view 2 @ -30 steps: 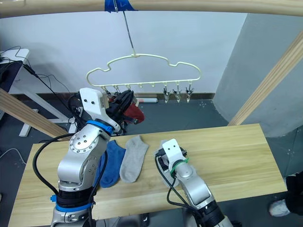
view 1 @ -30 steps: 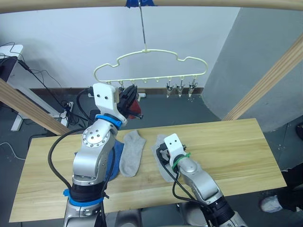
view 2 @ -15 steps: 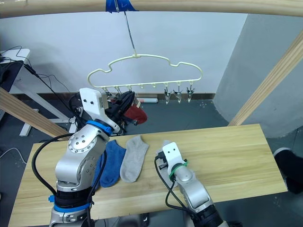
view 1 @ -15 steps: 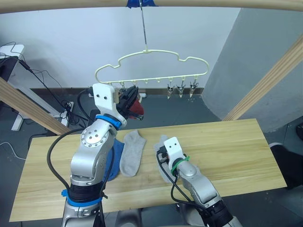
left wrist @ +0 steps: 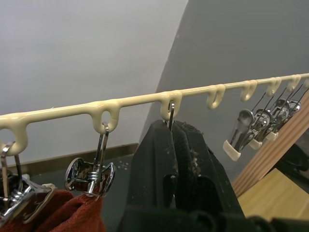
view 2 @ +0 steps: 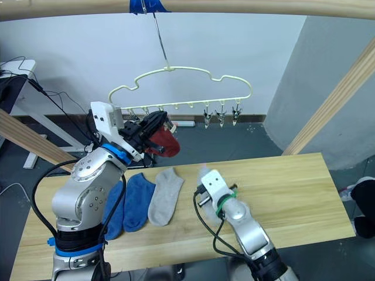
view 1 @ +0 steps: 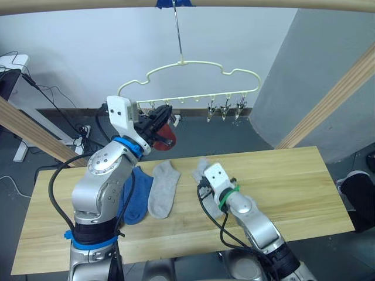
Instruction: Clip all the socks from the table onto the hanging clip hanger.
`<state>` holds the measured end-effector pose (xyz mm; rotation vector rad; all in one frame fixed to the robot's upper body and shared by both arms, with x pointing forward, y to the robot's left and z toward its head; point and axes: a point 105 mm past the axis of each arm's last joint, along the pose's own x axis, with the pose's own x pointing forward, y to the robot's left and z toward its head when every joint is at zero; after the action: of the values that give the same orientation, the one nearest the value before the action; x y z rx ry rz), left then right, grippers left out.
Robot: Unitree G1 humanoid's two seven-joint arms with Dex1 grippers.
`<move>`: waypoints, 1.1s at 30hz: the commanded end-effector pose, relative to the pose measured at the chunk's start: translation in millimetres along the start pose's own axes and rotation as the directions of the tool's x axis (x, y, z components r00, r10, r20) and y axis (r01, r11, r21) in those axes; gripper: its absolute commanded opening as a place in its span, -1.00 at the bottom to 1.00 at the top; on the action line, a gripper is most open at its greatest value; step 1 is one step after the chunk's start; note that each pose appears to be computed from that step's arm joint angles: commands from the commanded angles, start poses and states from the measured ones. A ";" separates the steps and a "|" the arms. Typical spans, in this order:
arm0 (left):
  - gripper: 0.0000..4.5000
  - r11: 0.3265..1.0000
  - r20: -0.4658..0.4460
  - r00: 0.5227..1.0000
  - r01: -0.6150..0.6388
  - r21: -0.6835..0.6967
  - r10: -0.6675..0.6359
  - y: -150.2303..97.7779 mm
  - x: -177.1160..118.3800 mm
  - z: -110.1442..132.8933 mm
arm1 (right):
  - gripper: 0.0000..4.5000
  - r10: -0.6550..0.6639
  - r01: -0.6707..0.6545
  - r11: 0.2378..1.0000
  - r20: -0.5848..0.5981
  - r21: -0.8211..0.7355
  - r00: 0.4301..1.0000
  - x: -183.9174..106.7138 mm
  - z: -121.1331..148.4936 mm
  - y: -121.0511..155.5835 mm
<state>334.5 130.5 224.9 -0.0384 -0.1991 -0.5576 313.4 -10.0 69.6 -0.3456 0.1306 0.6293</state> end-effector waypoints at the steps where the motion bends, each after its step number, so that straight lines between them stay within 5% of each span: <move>1: -1.00 0.999 0.059 0.997 0.051 0.010 -0.052 -5.5 -0.2 20.3 | -0.98 0.046 -0.033 0.996 0.156 -0.085 0.987 2.7 40.6 0.0; 8: -1.00 0.998 0.050 0.997 0.065 0.002 -0.065 -7.9 -0.4 19.6 | -0.98 0.113 -0.073 0.984 0.253 -0.162 0.961 14.0 75.6 0.7; 33: -1.00 0.998 0.029 0.998 0.054 0.010 -0.054 -8.3 -2.5 12.5 | -0.98 0.189 -0.105 0.963 0.346 -0.247 0.919 18.7 107.9 4.0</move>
<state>333.9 130.6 225.2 -0.0547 -0.1751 -0.5909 330.0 38.0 150.8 -0.4382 -0.2174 0.8514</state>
